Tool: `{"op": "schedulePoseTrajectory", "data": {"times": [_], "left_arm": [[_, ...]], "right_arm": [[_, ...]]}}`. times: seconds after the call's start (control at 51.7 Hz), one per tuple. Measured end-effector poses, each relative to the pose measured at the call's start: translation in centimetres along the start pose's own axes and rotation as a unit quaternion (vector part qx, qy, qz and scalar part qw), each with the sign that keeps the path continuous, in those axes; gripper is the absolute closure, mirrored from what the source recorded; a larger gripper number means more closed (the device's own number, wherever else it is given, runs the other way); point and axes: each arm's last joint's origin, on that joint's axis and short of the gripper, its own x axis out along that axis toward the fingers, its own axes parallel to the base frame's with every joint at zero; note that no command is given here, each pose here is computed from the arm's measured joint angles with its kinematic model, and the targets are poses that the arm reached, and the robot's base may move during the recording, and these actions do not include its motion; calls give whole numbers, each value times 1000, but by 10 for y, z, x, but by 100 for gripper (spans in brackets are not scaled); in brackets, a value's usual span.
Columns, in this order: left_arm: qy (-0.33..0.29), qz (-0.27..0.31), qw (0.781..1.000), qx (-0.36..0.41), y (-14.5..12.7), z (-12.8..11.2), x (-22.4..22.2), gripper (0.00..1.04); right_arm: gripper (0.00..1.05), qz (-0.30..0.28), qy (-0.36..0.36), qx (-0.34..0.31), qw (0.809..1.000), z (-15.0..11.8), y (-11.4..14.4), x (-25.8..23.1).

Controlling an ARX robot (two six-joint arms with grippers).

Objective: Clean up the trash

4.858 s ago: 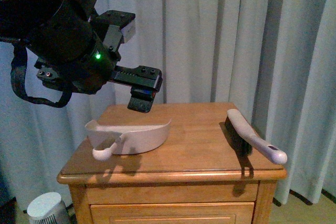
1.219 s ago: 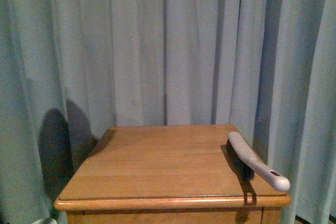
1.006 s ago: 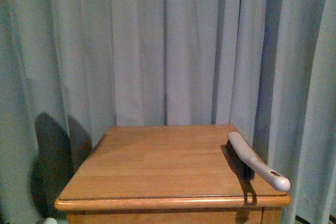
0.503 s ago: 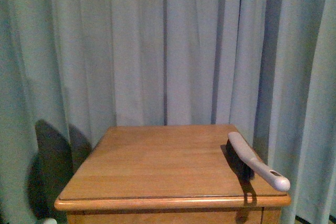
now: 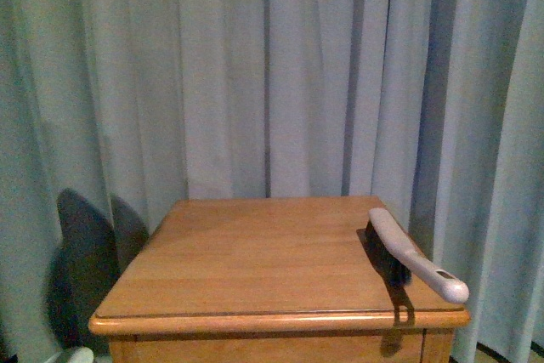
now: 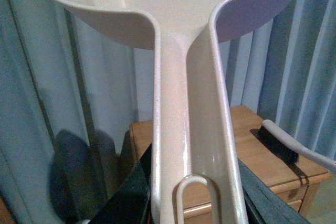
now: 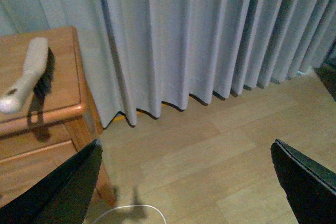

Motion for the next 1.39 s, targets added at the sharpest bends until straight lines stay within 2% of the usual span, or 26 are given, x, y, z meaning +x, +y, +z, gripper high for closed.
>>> {"op": "schedulePoseTrajectory", "data": {"times": [0.135,0.348,0.426,0.542,0.774,1.123,1.394], "left_arm": [[0,0,1000,0,0,0,0,78],[0,0,1000,0,0,0,0,78],[0,0,1000,0,0,0,0,78],[0,0,1000,0,0,0,0,78],[0,0,1000,0,0,0,0,78],[0,0,1000,0,0,0,0,78],[0,0,1000,0,0,0,0,78]], "right_arm": [[7,64,26,27,997,62,25,23],[7,102,101,48,988,114,51,73],[7,98,169,56,979,129,68,114],[7,75,256,58,962,124,89,164],[7,68,299,65,950,116,123,214],[7,97,342,41,934,90,181,230],[7,89,370,33,924,60,194,240]]}}
